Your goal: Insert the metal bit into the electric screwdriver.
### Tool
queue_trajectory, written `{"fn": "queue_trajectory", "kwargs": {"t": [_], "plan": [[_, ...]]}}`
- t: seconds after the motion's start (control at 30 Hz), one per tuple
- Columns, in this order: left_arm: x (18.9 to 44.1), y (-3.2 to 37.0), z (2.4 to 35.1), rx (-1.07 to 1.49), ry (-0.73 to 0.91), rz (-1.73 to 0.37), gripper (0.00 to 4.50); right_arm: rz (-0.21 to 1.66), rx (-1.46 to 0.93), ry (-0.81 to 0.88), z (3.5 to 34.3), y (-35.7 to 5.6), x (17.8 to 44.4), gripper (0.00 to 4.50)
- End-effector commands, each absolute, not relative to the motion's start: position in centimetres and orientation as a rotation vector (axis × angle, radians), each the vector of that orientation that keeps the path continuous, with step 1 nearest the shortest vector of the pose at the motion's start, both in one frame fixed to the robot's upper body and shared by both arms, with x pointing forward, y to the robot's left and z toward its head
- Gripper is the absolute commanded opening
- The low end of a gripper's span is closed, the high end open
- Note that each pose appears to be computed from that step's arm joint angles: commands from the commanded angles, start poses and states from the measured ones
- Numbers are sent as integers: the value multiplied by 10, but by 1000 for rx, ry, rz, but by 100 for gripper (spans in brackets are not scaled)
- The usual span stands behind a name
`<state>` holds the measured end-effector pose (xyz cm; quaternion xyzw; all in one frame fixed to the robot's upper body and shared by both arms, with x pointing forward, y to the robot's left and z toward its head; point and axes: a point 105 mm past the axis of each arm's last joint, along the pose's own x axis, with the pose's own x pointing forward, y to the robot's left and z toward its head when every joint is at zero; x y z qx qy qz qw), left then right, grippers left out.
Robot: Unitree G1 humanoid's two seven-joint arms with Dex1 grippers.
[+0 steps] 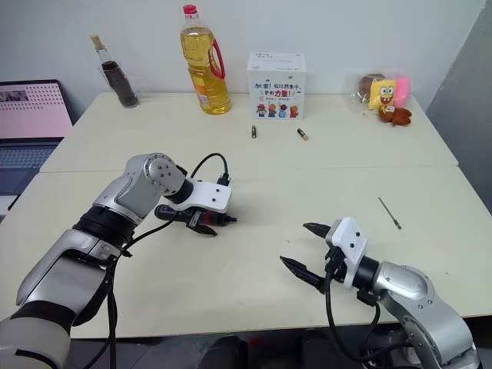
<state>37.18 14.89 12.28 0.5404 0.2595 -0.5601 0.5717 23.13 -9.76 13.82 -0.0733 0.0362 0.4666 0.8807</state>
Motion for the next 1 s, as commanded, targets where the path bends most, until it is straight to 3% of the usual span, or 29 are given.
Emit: {"fn": "queue_trajectory", "kwargs": {"t": [0.03,0.53,0.77,0.83,0.9,1.0], "plan": [[372,155,118,1292,647,-1304,446,970,-156,31,146,-96,230,450],[370,158,118,1269,661,-1307,171,971,-155,32,147,-97,232,450],[371,149,129,1178,602,-1301,166,980,-153,32,148,-95,233,450],[378,133,151,1006,499,-1275,166,985,-156,29,150,-94,233,450],[375,115,196,742,320,-1315,166,995,-158,12,156,-94,234,450],[370,111,236,493,176,-1301,166,1004,-146,-14,168,-93,238,450]]}}
